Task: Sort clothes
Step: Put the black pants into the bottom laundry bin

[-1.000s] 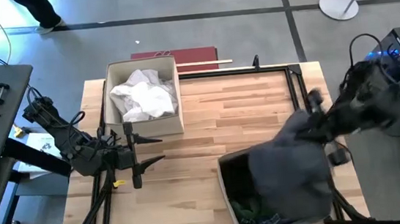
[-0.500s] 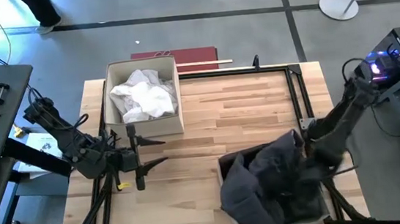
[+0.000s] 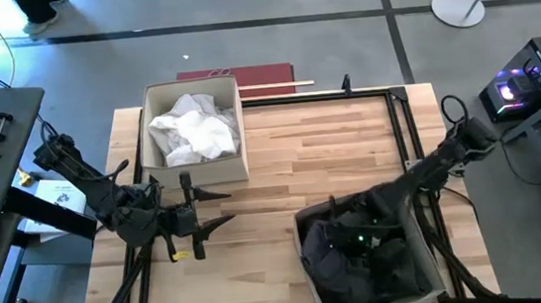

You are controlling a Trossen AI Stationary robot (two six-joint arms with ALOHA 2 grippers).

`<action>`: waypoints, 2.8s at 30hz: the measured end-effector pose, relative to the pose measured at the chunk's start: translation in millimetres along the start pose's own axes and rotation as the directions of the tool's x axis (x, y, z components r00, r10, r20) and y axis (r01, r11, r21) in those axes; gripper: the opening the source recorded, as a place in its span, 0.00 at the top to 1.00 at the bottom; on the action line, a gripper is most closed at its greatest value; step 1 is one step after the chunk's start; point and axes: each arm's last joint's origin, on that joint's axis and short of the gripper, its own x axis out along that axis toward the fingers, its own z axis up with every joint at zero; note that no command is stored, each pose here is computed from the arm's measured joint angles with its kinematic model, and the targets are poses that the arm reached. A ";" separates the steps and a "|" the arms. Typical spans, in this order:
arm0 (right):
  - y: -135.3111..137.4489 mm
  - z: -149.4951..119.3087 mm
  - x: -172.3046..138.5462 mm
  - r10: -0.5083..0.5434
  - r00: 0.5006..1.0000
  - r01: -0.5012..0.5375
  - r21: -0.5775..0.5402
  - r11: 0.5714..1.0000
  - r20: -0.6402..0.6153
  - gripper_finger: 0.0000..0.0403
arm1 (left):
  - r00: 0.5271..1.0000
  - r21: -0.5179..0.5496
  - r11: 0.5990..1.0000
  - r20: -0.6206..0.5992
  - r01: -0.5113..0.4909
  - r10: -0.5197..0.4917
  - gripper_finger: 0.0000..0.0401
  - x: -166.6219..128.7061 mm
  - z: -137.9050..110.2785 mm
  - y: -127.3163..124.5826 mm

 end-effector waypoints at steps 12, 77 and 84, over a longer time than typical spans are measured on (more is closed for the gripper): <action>40.3 -22.3 -117.4 -0.056 0.998 0.054 0.175 0.983 0.007 0.67 | 1.000 -0.018 1.000 -0.031 0.007 -0.007 0.50 0.0 -4.2 -1.2; -30.7 -75.1 -4.4 -0.352 0.935 0.344 0.347 0.872 -0.041 0.96 | 0.995 -0.214 0.975 -0.076 0.054 -0.072 0.50 63.7 -103.7 -51.4; 15.8 -61.1 -68.9 -0.391 0.921 0.373 0.323 0.870 -0.010 0.96 | 0.995 -0.210 0.975 -0.049 0.080 -0.092 0.50 67.5 -101.7 -47.6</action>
